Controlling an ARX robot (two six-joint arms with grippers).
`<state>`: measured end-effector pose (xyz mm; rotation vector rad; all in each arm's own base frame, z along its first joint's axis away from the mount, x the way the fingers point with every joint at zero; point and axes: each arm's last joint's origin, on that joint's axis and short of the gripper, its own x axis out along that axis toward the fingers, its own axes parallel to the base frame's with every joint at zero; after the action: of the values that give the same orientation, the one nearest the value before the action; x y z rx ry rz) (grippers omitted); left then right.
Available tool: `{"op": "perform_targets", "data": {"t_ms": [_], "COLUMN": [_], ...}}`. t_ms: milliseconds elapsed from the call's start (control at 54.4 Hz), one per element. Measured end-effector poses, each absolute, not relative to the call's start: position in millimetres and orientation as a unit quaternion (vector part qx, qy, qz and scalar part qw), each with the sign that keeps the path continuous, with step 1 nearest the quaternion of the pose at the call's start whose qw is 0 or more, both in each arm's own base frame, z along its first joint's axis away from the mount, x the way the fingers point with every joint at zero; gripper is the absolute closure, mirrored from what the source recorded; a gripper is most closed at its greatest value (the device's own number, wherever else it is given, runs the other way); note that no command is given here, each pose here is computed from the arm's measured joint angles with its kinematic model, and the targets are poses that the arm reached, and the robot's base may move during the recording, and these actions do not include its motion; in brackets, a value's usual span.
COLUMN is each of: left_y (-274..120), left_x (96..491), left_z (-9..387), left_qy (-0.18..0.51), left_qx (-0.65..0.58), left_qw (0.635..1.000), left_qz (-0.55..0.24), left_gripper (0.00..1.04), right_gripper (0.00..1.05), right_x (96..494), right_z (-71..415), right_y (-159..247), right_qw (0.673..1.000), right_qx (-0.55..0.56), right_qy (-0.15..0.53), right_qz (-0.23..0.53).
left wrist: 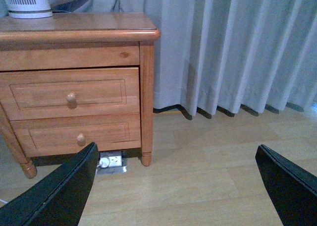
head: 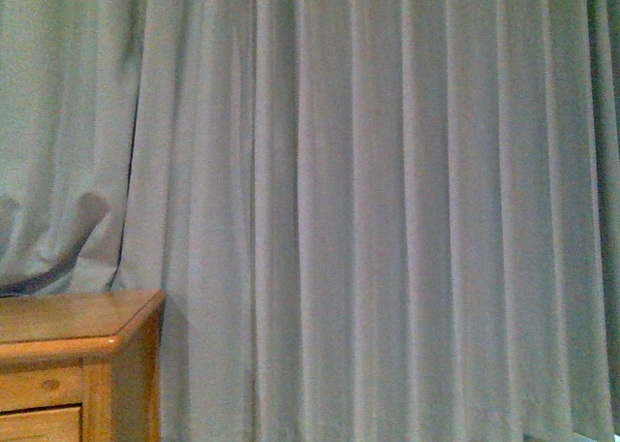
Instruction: Put away toys
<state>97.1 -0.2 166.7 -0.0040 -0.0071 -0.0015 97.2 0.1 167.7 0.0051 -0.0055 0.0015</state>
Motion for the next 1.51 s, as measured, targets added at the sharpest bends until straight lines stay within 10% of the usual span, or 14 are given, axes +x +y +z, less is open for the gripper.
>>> {"op": "perform_targets", "data": {"t_ms": [1508], "left_y": [-0.2], "left_x": [97.1], "left_z": [166.7], "left_qy": [-0.004], "left_qx": [-0.002], "left_qw": [1.000], "left_qz": [-0.001], "left_gripper": [0.06], "right_gripper": [0.98], "right_x": [97.1], "right_z": [167.7], "right_y": [-0.1], "right_qw": [1.000], "right_qx": [0.003], "right_qy": [-0.003], "right_qz": [-0.002]}}
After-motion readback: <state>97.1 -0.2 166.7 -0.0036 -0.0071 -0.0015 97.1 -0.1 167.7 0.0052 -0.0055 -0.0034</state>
